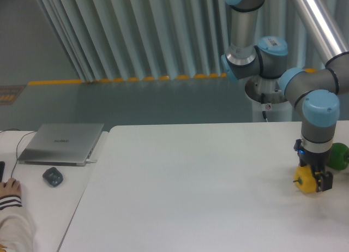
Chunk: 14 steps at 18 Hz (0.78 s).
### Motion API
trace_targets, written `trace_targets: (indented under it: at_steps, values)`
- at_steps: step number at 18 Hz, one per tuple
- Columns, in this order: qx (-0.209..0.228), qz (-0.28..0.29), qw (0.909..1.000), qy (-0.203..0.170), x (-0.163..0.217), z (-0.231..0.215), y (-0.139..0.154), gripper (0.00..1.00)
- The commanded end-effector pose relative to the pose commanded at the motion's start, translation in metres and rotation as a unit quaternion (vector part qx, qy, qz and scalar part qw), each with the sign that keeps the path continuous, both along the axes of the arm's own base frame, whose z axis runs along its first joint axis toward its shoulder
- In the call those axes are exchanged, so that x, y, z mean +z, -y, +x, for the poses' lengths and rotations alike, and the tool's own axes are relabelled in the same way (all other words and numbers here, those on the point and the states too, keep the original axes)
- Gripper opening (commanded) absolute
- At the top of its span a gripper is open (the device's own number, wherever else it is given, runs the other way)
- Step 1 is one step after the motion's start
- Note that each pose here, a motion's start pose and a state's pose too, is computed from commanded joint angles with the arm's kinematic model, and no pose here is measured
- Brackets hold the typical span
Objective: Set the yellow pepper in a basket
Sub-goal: 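Hold the yellow pepper and begin lifting it off the table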
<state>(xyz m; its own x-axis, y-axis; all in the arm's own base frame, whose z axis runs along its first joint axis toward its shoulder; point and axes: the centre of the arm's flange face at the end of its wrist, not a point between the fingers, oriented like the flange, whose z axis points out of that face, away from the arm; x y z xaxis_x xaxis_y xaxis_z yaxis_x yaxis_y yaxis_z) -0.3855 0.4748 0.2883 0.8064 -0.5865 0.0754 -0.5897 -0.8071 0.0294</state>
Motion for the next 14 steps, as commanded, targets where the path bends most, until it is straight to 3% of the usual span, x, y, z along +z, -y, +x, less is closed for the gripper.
trace_targets:
  at_steps: [3, 14]
  values:
    - [0.007, 0.0, 0.9997, 0.023, 0.026, -0.011, -0.003, 1.0]
    - [0.008, -0.002, 0.9993, 0.036, 0.018, -0.006, 0.001, 1.0]
